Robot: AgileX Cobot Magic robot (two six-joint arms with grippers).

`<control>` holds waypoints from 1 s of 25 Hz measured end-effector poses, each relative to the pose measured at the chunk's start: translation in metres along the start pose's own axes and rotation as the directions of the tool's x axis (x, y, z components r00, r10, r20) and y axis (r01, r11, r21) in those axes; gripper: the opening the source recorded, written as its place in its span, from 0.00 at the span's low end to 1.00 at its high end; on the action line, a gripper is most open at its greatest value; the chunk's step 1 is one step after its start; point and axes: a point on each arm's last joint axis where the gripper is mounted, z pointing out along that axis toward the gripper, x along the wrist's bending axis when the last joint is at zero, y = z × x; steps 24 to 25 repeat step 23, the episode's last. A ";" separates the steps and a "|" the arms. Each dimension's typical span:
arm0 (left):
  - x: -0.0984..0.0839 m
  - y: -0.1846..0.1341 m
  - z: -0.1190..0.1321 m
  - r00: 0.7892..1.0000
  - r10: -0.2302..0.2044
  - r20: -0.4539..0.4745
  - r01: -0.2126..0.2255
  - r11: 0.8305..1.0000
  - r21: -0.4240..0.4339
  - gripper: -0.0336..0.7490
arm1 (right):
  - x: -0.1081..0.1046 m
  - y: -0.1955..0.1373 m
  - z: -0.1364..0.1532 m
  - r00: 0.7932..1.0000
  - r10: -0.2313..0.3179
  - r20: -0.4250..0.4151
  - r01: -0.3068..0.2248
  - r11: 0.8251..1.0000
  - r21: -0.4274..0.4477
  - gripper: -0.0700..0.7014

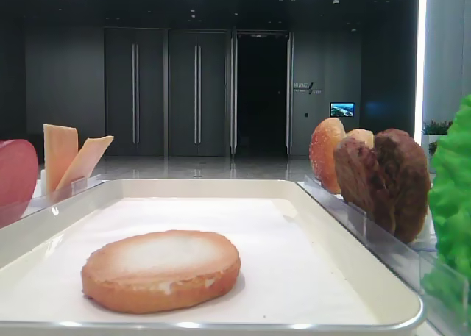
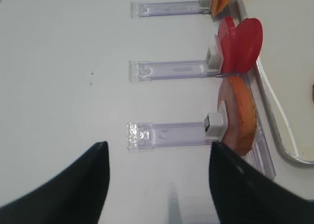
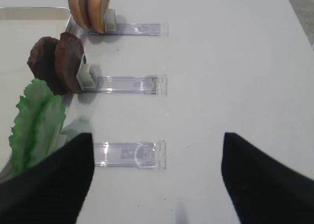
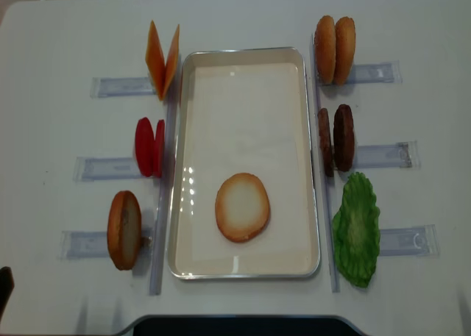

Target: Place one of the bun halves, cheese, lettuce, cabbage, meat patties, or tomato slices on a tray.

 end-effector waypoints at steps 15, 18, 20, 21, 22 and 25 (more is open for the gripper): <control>-0.002 -0.010 0.003 1.000 0.017 0.010 -0.016 0.997 -0.076 0.66 | 0.000 0.000 0.000 1.000 0.000 0.000 0.000 1.000 0.000 0.79; -0.002 -0.010 0.003 1.000 0.015 0.015 -0.014 0.997 -0.076 0.65 | 0.000 0.000 0.000 1.000 0.000 0.000 0.000 1.000 0.000 0.79; -0.003 -0.010 0.003 1.000 0.011 0.026 -0.009 0.997 -0.076 0.62 | 0.000 0.000 0.000 1.000 0.000 0.000 0.000 1.000 0.000 0.79; -0.003 -0.010 0.003 0.999 0.009 0.032 -0.006 0.997 -0.076 0.61 | 0.000 0.000 0.000 1.000 0.000 0.000 0.000 1.000 0.000 0.79; -0.004 -0.010 0.003 0.999 0.008 0.034 -0.005 0.997 -0.076 0.60 | 0.000 0.000 0.000 1.000 0.000 0.000 0.000 1.000 0.000 0.79; -0.004 -0.010 0.003 0.999 0.007 0.035 -0.005 0.997 -0.076 0.59 | 0.000 0.000 0.000 1.000 0.000 0.000 0.000 1.000 0.000 0.79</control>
